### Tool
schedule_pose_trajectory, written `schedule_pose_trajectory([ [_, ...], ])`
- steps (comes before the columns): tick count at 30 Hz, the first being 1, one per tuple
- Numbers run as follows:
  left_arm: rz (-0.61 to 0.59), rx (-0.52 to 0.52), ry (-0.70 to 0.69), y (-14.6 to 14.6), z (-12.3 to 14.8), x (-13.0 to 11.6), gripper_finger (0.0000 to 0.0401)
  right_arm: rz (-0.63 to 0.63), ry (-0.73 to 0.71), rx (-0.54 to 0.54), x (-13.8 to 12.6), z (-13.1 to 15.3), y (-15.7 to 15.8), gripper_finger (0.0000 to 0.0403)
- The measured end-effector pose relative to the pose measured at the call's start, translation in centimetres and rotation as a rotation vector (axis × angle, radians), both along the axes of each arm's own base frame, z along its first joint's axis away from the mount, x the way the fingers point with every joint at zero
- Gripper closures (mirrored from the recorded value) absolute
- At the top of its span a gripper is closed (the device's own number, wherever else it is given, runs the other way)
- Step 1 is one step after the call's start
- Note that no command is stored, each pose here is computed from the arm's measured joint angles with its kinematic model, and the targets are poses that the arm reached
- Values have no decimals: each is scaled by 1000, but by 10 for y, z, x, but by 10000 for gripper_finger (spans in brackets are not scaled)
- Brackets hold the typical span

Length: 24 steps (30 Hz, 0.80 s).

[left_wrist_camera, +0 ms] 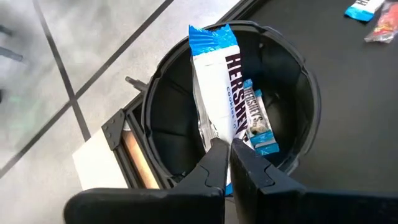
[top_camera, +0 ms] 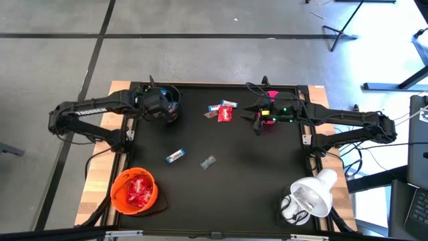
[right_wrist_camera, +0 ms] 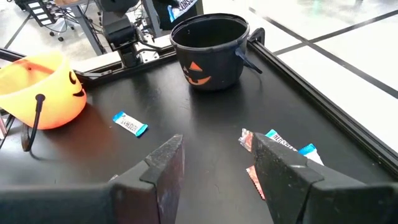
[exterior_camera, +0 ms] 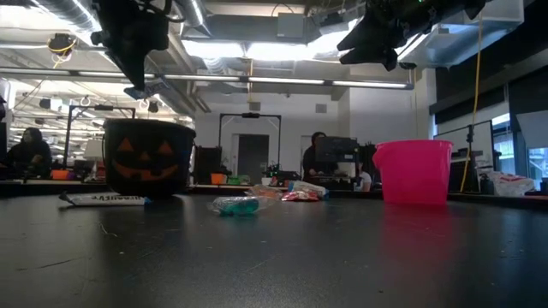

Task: Sort candy
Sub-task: Put the white chocolate bar into the black bucket

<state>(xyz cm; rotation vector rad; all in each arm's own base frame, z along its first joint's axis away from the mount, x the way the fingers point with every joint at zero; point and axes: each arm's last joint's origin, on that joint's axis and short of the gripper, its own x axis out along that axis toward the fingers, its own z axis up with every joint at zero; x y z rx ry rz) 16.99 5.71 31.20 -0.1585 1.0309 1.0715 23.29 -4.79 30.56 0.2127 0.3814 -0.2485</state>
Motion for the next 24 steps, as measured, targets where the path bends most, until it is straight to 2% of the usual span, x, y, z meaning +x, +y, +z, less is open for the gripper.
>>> schedule_pose_trajectory([
  [5,32,9,-3,8,1,-1,400,0,1,0,0,0,0,217],
  [8,27,5,14,12,1,-3,386,0,3,1,0,0,0,217],
  [19,7,21,46,16,1,-4,268,0,3,1,0,0,0,217],
  [21,-27,-29,8,15,1,0,260,0,3,1,0,0,0,217],
  [24,-195,-202,-106,5,1,12,257,0,3,1,0,0,0,217],
])
